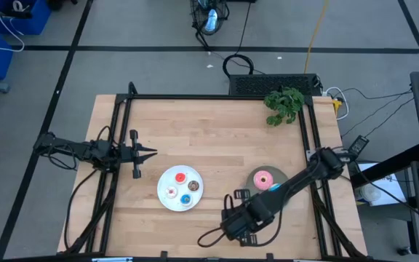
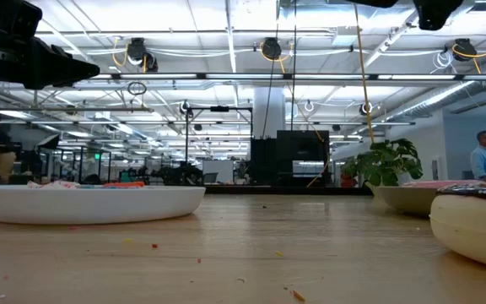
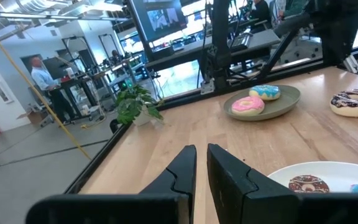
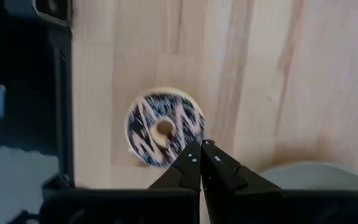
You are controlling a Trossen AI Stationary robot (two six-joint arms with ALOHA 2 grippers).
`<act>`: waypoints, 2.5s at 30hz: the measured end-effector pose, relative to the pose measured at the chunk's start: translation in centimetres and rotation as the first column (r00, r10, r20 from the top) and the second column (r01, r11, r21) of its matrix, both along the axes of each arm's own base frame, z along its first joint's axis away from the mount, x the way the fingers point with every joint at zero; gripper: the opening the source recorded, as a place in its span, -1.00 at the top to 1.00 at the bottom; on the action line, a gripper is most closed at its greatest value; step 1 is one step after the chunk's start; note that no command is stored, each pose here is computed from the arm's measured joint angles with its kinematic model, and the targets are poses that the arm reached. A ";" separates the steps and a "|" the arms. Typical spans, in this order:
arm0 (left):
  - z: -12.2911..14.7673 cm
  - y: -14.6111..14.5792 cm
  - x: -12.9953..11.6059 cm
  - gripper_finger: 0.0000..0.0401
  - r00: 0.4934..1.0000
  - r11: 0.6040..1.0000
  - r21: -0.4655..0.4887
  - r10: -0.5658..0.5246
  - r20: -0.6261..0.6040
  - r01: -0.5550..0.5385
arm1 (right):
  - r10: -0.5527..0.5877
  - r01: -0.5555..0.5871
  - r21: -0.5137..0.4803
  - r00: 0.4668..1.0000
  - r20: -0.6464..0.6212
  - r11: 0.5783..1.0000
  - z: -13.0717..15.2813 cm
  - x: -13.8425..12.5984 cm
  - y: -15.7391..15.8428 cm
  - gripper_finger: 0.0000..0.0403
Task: Pick & Place donuts
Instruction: Put the large black donut on the gray plate
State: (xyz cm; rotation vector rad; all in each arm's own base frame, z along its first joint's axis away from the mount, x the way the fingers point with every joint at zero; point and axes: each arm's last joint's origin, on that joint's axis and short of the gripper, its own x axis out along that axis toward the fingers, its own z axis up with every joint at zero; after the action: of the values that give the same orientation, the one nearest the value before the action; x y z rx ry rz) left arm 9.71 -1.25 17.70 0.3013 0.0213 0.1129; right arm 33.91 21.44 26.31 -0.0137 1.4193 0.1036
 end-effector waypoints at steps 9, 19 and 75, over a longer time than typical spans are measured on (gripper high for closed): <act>0.0 0.0 0.0 0.77 1.000 1.000 -0.009 0.000 -0.001 0.000 | 0.001 -0.001 0.016 0.999 -0.037 1.000 -1.9 0.7 0.4 0.69; 0.0 0.0 0.0 0.77 1.000 1.000 -0.008 0.000 0.000 0.000 | 0.080 -0.078 0.028 0.993 -0.087 0.997 -6.0 0.3 -0.1 -0.20; 0.0 0.0 0.0 0.77 1.000 1.000 -0.008 0.000 -0.001 0.000 | 0.048 -0.043 0.084 0.997 -0.054 0.996 -12.1 -0.5 -1.3 0.53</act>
State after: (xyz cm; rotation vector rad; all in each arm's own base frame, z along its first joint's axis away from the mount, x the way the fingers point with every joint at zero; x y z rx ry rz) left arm 9.71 -1.25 17.68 0.2931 0.0227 0.1129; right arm 33.45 20.18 14.21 0.0254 1.4701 0.2021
